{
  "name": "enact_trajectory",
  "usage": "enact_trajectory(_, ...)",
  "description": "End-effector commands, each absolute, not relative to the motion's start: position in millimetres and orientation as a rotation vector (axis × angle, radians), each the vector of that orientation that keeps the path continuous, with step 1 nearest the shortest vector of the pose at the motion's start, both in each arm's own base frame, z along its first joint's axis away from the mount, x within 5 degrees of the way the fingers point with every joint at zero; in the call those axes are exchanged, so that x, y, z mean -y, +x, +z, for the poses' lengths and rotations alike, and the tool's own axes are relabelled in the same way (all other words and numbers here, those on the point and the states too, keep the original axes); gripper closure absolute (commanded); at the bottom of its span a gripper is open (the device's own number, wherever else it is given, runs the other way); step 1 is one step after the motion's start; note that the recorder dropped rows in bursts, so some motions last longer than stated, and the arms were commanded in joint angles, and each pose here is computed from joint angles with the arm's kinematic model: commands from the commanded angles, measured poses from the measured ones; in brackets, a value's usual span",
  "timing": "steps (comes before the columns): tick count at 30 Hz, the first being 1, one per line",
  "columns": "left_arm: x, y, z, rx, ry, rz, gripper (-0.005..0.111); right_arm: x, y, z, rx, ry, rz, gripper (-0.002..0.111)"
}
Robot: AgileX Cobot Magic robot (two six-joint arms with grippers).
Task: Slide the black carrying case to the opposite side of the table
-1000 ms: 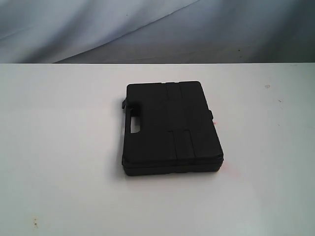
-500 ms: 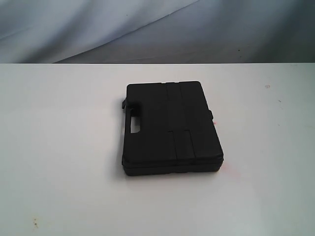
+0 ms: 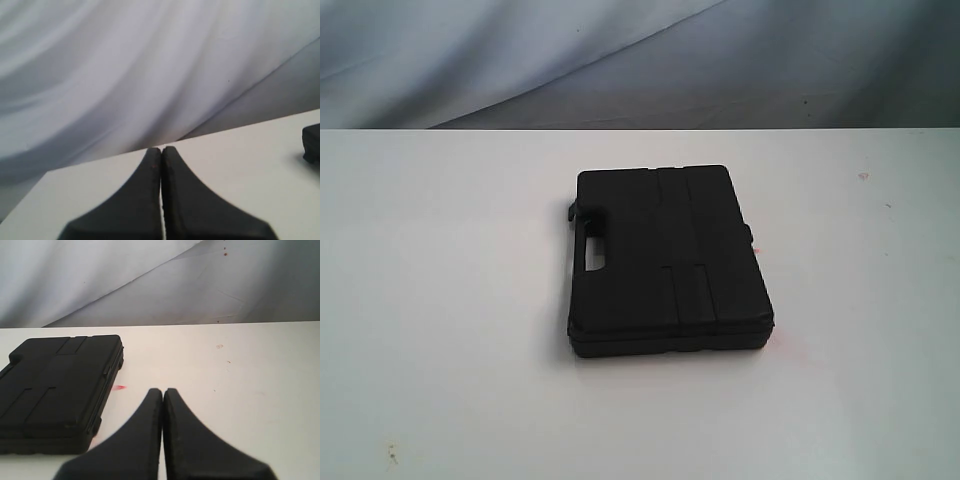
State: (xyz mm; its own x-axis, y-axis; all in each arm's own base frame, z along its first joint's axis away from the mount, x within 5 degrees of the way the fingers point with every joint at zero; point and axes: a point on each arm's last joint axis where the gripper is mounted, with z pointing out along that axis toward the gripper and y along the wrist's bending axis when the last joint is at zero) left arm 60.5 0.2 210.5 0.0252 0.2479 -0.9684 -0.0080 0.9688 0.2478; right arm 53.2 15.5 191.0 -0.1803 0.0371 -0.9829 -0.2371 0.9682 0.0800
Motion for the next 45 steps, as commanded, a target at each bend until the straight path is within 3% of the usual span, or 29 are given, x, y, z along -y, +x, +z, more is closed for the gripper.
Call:
enact_trajectory(1, 0.7, 60.2, 215.4, -1.469, 0.176, 0.181, 0.107, -15.0, 53.2, 190.2, -1.738, -0.138, 0.244, 0.108)
enact_trajectory(9, -0.1, 60.4, 212.6, -1.501, -0.163, -0.171, 0.107, -15.1, 53.2, 190.2, -1.738, -0.135, 0.247, 0.108)
enact_trajectory(36, 0.3, 60.5, 205.2, -1.575, -0.245, -0.245, 0.107, -15.1, 53.2, 190.2, -1.738, -0.135, 0.247, 0.108)
enact_trajectory(45, -0.2, 56.0, 235.4, -1.244, -0.169, -0.23, 0.107, -15.1, 53.2, 190.2, -1.738, -0.135, 0.247, 0.108)
